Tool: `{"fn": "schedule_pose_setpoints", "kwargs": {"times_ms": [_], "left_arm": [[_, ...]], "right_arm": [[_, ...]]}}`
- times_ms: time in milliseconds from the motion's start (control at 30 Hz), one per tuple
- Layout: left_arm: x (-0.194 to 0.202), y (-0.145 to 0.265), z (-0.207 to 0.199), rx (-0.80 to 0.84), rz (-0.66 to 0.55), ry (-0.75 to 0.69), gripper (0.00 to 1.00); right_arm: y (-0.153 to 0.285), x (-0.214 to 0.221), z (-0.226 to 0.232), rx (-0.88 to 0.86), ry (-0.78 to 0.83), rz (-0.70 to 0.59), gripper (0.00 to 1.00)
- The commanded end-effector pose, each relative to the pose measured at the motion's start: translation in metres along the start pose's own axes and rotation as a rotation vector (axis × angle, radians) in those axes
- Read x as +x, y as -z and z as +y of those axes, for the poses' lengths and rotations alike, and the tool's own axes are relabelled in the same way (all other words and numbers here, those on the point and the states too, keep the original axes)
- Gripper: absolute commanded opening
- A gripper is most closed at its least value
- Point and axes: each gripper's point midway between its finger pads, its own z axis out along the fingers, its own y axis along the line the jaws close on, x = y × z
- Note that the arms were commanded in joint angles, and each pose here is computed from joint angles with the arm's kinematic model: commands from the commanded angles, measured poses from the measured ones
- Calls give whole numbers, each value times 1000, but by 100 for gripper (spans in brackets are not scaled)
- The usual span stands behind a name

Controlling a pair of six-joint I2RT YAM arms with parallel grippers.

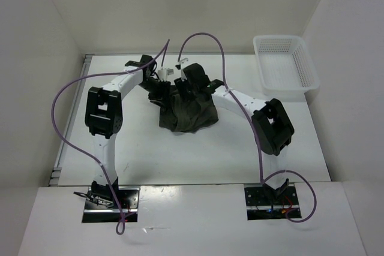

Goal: Fold and stack the shorts
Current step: Fold the shorts

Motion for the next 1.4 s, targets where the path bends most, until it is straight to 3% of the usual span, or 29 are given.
{"fn": "schedule_pose_setpoints", "kwargs": {"times_ms": [0,100,200,300,533,667,800,1100,1267,1367], "left_arm": [[-15,-2,-4,17,-22,-29,42],[-22,-1,0,-9,-36,-39,31],[-30,4,-1,-23,-57,-53,23],[-40,13,-3,-45,-88,-73,20],[-69,31,-7,-82,-171,-125,19],[-79,32,-12,-61,-192,-140,19],[-85,33,-15,-43,-204,-149,19],[-88,33,-13,-52,-200,-146,19],[-92,32,-14,-43,-203,-148,19],[-96,32,-14,-44,-210,-153,19]], "right_arm": [[-2,-35,17,-108,78,-102,57],[-3,-30,33,-244,199,-100,56],[-5,-29,31,-273,291,-102,62],[-14,-26,31,-282,355,-101,70],[-31,-24,35,-318,455,-126,73],[-43,-30,17,-197,439,-133,67],[-47,-29,11,-181,409,-131,61],[-59,-70,-10,-19,357,-242,61],[-65,-76,-3,-54,370,-254,62],[-68,-75,-1,-65,382,-249,51]]}}
